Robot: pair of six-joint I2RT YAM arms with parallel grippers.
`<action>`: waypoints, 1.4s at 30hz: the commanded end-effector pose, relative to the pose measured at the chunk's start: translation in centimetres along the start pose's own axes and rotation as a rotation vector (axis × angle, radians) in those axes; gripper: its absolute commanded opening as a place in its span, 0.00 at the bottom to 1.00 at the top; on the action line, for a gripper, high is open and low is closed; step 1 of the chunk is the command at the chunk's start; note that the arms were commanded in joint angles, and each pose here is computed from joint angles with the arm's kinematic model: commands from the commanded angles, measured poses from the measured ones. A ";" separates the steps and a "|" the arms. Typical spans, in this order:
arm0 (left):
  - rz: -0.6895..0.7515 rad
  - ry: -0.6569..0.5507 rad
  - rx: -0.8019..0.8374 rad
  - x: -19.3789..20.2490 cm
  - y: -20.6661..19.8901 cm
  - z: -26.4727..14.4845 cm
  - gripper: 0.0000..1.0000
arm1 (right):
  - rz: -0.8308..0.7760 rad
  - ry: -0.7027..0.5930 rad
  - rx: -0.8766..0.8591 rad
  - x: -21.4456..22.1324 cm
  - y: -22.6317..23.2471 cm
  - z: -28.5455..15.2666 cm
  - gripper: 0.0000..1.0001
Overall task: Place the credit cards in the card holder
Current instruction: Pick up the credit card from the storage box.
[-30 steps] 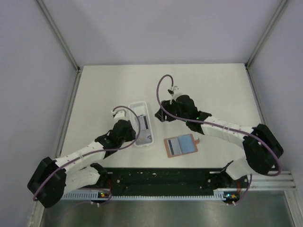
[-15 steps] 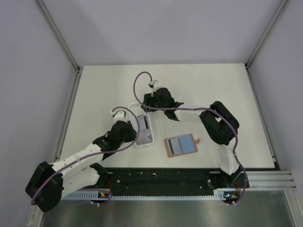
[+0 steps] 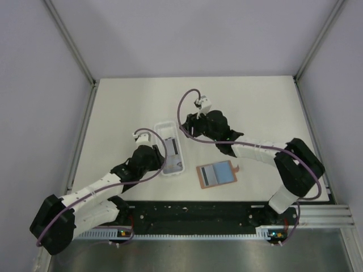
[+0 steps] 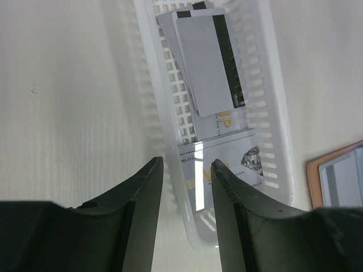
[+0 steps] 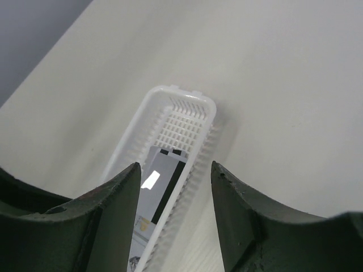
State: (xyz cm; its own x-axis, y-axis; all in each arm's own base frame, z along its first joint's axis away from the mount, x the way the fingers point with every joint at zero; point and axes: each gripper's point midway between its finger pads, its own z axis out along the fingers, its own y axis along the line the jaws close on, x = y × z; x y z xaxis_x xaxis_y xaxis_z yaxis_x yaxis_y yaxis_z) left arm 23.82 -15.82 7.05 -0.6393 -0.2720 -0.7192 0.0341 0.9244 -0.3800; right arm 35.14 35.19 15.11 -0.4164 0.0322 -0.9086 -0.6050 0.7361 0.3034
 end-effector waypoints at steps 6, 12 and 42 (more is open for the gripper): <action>0.032 -0.023 -0.010 -0.8 -0.2 1.1 0.47 | 0.044 0.013 -0.070 -1.2 2.3 -6.3 0.52; 0.043 -0.011 -0.016 -0.3 0.2 1.2 0.36 | 0.059 0.053 -0.061 -0.3 2.2 -8.8 0.53; 0.060 0.019 0.138 0.6 -2.0 0.5 0.00 | -0.025 0.221 -0.172 -2.5 5.3 -9.4 0.67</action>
State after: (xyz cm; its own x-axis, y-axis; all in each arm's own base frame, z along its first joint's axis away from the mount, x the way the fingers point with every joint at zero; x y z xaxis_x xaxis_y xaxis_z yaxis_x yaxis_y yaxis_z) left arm 23.52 -17.51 5.85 -0.6737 -0.2180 -0.7061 0.1282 0.9065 -0.4023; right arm 27.28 31.14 20.88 -0.5702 -0.0188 -0.8213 -0.6042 0.6870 0.4038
